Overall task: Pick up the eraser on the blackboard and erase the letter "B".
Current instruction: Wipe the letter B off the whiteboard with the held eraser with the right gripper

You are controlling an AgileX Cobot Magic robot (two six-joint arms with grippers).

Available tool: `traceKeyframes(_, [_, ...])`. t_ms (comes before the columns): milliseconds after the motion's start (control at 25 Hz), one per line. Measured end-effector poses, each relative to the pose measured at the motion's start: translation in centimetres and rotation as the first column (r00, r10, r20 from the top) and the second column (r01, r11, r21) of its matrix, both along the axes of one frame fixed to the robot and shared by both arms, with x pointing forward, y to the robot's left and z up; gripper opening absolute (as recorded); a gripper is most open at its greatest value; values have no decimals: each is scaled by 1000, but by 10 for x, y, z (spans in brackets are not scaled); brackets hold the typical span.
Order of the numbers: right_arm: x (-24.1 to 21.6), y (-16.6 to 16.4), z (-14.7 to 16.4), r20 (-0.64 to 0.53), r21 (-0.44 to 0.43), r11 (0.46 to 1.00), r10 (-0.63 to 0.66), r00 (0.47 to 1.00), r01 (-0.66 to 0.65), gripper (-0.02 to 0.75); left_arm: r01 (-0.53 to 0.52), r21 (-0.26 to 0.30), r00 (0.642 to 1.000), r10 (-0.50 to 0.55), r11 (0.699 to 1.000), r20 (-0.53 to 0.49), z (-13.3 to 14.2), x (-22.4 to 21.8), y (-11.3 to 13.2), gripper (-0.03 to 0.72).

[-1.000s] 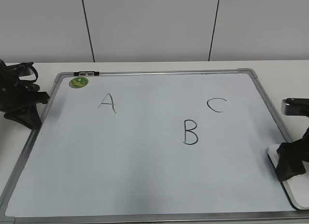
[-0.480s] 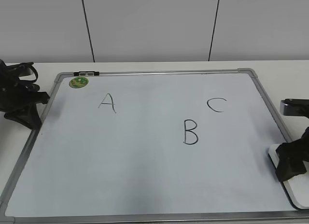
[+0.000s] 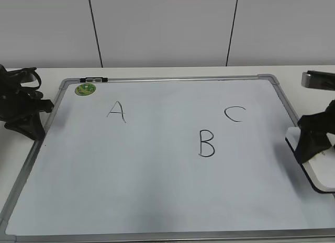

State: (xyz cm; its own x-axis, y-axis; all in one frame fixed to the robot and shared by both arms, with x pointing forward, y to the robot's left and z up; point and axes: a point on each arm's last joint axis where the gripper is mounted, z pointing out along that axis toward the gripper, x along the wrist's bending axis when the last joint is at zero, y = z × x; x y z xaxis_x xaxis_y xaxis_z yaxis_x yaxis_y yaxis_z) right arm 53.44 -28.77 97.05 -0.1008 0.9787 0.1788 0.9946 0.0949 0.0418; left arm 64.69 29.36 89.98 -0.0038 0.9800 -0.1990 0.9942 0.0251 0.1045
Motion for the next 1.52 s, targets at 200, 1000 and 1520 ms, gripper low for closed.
traceKeyframes(200, [16, 19, 25, 73, 19, 998, 54, 996, -55, 538, 0, 0, 1000, 0, 1000, 0, 0, 0, 0, 31])
traceKeyframes(1000, [101, 145, -23, 101, -59, 919, 394, 914, -390, 538, -1, -1, 1000, 1, 1000, 0, 0, 0, 0, 31])
traceKeyframes(1520, [115, 149, -47, 39, -92, 903, 424, 905, -419, 537, -1, -1, 1000, 1, 1000, 2, 0, 0, 0, 31])
